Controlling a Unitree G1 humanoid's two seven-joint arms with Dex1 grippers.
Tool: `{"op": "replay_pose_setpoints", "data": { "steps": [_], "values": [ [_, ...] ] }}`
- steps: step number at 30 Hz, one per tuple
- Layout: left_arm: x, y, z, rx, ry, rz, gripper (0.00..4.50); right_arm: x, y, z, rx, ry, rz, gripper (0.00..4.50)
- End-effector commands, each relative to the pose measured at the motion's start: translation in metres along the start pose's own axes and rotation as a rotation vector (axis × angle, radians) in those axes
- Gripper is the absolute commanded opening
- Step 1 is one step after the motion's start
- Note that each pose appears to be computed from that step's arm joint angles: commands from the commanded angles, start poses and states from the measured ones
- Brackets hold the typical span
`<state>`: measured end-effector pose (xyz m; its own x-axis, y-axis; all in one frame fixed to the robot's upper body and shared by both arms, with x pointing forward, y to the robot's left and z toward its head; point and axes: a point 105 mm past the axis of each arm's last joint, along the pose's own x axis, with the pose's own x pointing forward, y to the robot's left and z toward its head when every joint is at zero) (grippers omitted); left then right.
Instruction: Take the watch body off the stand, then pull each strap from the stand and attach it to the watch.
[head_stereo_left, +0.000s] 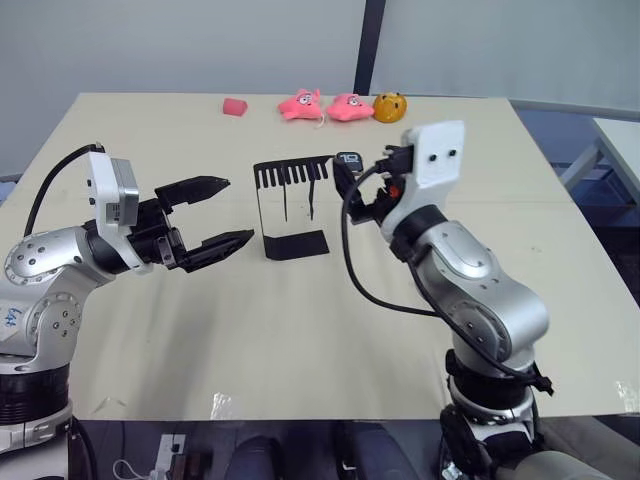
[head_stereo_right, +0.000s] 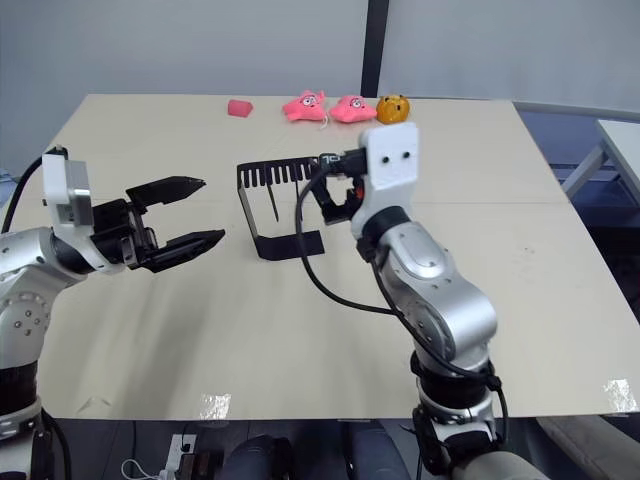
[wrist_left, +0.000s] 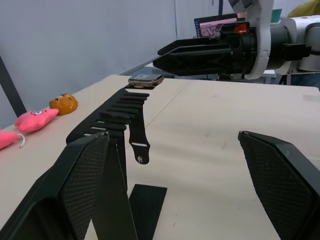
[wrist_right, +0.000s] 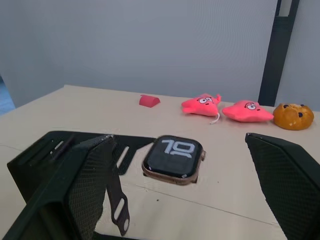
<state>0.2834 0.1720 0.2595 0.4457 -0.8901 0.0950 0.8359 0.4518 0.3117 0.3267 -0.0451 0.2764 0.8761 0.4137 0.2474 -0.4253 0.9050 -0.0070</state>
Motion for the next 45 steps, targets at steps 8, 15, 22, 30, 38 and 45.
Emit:
{"op": "replay_pose_setpoints", "data": {
  "steps": [8, 15, 22, 30, 38, 45],
  "values": [
    [-0.001, 0.002, 0.010, 0.061, -0.037, 0.028, 4.46, 0.020, 0.006, 0.002, -0.023, -0.016, -0.002, 4.50],
    [-0.002, 0.004, 0.009, 0.071, -0.039, 0.042, 4.46, 0.029, 0.003, -0.001, -0.015, -0.011, -0.029, 4.50],
    [-0.001, 0.004, 0.008, 0.077, -0.037, 0.049, 4.46, 0.032, 0.005, 0.000, 0.000, -0.011, -0.024, 4.50],
    [-0.001, 0.005, 0.006, 0.073, -0.035, 0.058, 4.46, 0.033, 0.005, 0.000, 0.020, -0.009, -0.026, 4.50],
    [-0.001, 0.007, 0.006, 0.074, -0.033, 0.061, 4.50, 0.032, 0.008, 0.000, 0.035, -0.006, -0.013, 3.68],
    [-0.002, 0.008, 0.005, 0.075, -0.030, 0.064, 4.50, 0.032, 0.013, 0.002, 0.051, -0.020, 0.022, 1.56]
  ]
}}
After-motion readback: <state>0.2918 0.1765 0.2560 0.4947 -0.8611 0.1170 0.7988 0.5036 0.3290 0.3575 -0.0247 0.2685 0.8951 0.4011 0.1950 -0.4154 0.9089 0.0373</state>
